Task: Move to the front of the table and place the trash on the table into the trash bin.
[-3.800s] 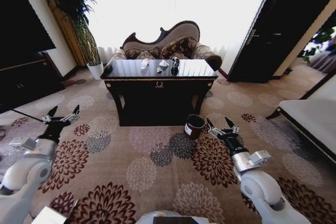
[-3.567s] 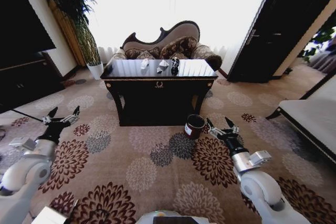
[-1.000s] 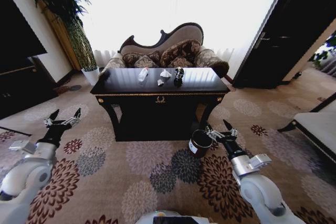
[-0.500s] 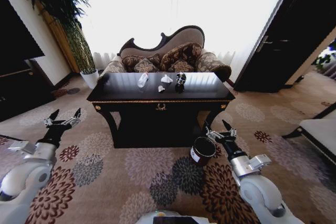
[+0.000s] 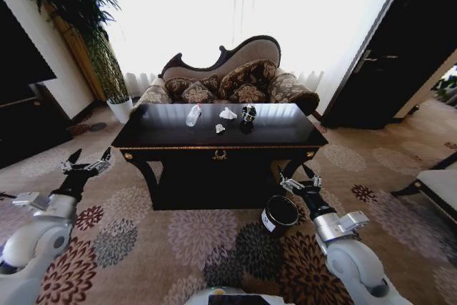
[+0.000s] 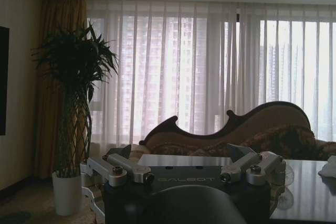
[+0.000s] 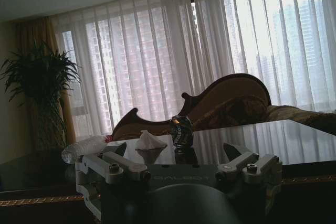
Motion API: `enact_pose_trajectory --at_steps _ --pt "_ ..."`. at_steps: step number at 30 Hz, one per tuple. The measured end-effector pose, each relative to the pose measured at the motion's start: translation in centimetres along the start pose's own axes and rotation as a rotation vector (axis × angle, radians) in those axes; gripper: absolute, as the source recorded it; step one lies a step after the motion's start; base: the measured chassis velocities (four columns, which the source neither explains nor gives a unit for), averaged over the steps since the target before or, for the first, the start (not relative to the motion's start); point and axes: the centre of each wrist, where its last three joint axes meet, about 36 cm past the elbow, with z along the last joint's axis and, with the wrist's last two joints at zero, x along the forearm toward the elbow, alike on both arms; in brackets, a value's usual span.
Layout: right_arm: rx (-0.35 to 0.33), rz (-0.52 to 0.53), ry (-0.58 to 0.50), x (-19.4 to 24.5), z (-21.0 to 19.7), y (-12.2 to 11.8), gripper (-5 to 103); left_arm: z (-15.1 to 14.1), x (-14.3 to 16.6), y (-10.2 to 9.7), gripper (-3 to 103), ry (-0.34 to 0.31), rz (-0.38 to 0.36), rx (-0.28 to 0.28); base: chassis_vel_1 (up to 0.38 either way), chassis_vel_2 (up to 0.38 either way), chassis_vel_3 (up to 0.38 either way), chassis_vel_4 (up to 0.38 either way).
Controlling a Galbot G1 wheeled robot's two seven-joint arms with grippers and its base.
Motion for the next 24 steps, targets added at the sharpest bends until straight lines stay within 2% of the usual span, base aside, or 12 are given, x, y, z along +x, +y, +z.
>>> enact_pose_trajectory --at_steps 24 --pt "0.017 0.017 -0.005 0.11 0.4 0.1 100 0.34 -0.41 -0.63 100 0.015 0.02 0.005 -0.143 0.132 0.145 -0.138"
